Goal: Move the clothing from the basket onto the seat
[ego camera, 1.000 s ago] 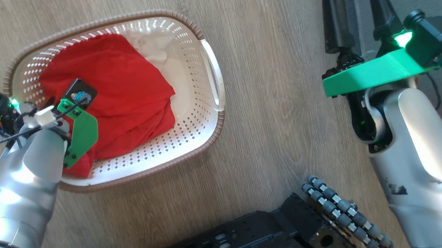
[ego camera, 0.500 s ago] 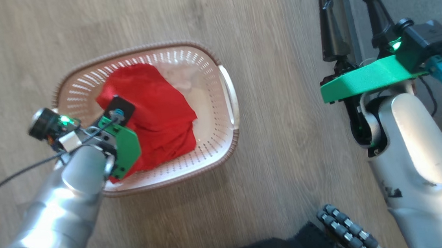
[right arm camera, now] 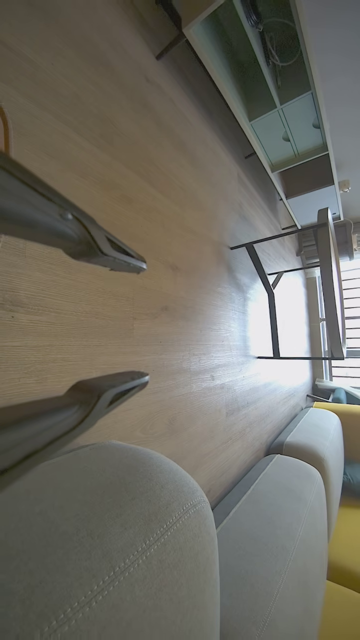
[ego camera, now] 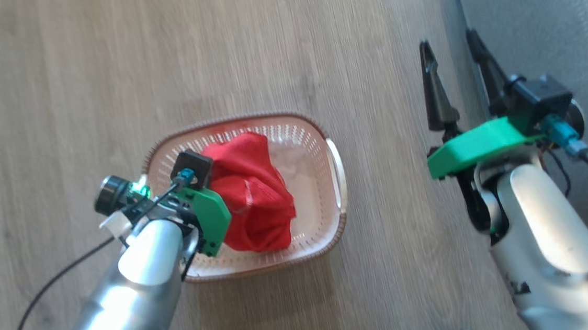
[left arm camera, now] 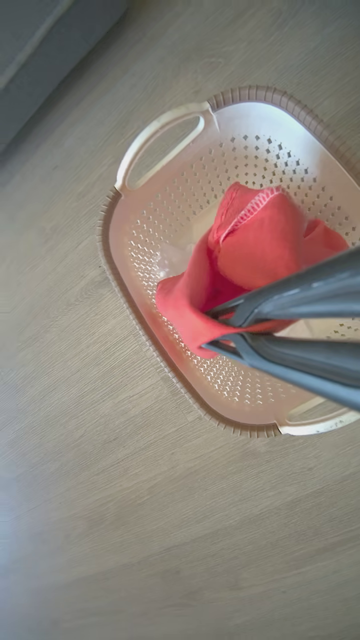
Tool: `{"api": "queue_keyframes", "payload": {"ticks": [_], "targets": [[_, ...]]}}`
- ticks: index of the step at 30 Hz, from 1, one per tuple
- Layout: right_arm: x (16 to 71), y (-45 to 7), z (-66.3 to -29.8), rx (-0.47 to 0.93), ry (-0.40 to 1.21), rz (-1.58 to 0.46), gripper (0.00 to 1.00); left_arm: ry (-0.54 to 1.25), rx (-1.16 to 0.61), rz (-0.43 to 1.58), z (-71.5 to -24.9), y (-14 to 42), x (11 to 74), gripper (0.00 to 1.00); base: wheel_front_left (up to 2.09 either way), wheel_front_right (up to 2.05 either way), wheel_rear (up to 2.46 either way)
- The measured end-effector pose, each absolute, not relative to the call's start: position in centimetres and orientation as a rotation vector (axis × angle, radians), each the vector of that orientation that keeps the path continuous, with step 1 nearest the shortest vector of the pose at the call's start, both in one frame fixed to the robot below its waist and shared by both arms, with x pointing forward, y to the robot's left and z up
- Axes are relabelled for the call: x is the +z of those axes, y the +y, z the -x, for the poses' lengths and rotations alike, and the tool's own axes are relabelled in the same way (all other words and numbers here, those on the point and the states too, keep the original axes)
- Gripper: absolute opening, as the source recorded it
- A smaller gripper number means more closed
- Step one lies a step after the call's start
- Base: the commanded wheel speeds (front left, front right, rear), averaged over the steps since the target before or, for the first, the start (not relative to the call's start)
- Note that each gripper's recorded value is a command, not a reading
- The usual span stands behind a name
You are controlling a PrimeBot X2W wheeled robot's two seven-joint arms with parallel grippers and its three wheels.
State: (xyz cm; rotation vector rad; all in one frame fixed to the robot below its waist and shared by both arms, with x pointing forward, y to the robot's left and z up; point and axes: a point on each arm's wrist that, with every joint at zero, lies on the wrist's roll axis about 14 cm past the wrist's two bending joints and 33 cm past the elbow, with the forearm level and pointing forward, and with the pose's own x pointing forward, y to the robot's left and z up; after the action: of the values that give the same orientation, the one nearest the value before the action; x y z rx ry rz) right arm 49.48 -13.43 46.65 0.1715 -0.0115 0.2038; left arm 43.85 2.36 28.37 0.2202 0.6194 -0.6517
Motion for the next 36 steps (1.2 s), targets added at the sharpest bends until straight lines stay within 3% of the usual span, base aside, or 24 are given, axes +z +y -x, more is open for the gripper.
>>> {"api": "queue_keyframes", "payload": {"ticks": [17,36], "targets": [[49.6,-13.5,-42.8,0.186,-0.031,-0.208,1.0,0.246,-0.562,-0.041,-43.4,1.1,42.4,0.0,0.0,0.0,0.0],[50.2,-13.0,-39.6,0.197,-0.038,-0.221,1.0,-0.18,-0.653,0.095,-42.2,-2.7,57.6,0.0,0.0,0.0,0.0]]}}
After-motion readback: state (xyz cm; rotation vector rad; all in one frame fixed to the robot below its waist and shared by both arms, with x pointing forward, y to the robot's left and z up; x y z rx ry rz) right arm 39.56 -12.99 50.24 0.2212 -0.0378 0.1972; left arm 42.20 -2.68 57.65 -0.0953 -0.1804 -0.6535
